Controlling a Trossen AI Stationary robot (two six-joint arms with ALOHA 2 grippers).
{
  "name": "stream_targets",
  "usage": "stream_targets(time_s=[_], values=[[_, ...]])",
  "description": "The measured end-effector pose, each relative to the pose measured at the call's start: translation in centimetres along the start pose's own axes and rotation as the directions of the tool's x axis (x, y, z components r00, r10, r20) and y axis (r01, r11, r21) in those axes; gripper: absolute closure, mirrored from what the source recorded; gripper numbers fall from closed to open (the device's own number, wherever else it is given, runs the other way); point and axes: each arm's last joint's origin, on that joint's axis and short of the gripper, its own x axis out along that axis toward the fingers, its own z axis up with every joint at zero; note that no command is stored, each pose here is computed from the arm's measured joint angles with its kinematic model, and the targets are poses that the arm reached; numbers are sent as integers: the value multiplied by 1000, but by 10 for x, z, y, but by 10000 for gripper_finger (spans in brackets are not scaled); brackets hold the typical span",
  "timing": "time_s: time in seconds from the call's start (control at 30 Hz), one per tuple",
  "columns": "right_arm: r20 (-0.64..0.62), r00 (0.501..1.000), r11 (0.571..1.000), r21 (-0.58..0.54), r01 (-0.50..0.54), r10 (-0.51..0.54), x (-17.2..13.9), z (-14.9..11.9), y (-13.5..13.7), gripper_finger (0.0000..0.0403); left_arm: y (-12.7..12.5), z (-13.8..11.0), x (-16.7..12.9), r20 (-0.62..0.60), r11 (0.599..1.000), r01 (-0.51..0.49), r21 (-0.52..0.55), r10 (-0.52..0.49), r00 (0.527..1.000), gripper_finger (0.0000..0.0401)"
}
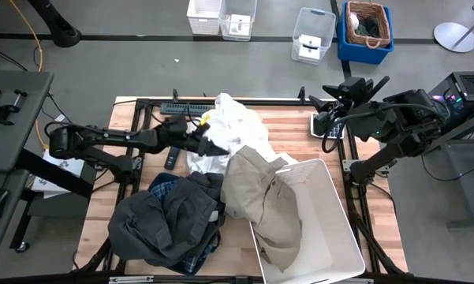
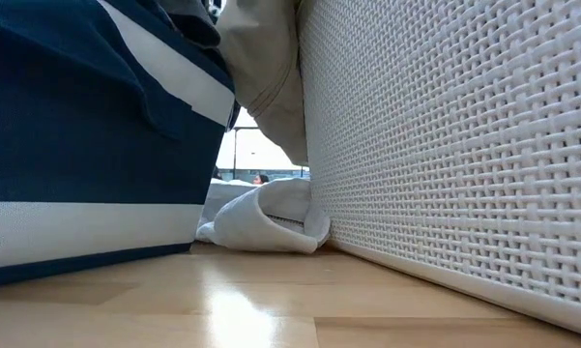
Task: Sort clothes
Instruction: Put brown short into the white laundry organizer
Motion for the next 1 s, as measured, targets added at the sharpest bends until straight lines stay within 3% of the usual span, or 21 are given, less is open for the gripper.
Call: stream_targets(time_s=[0.1, 0.23, 0.43, 0.7, 1.0], values=[[0, 1000, 1000, 0, 0, 0, 0, 0, 0, 181, 10, -6, -1, -81, 996, -87, 30, 89, 993, 146], [0, 1000, 1000, 0, 0, 0, 0, 0, 0, 181, 28, -5, -5, -65, 967, -249, 59, 252, 965, 146], [3, 1000, 1000, 17, 3, -3, 0, 0, 0, 181, 29, 5, 7, -30, 991, -126, 43, 128, 991, 146], [3, 1000, 999, 46, 3, -4, 0, 0, 0, 181, 48, 4, 34, -98, 996, 23, -92, -33, 995, 146], [3, 1000, 999, 48, 4, -4, 0, 0, 0, 181, 25, 5, 53, -101, 962, 247, -119, -260, 960, 146]])
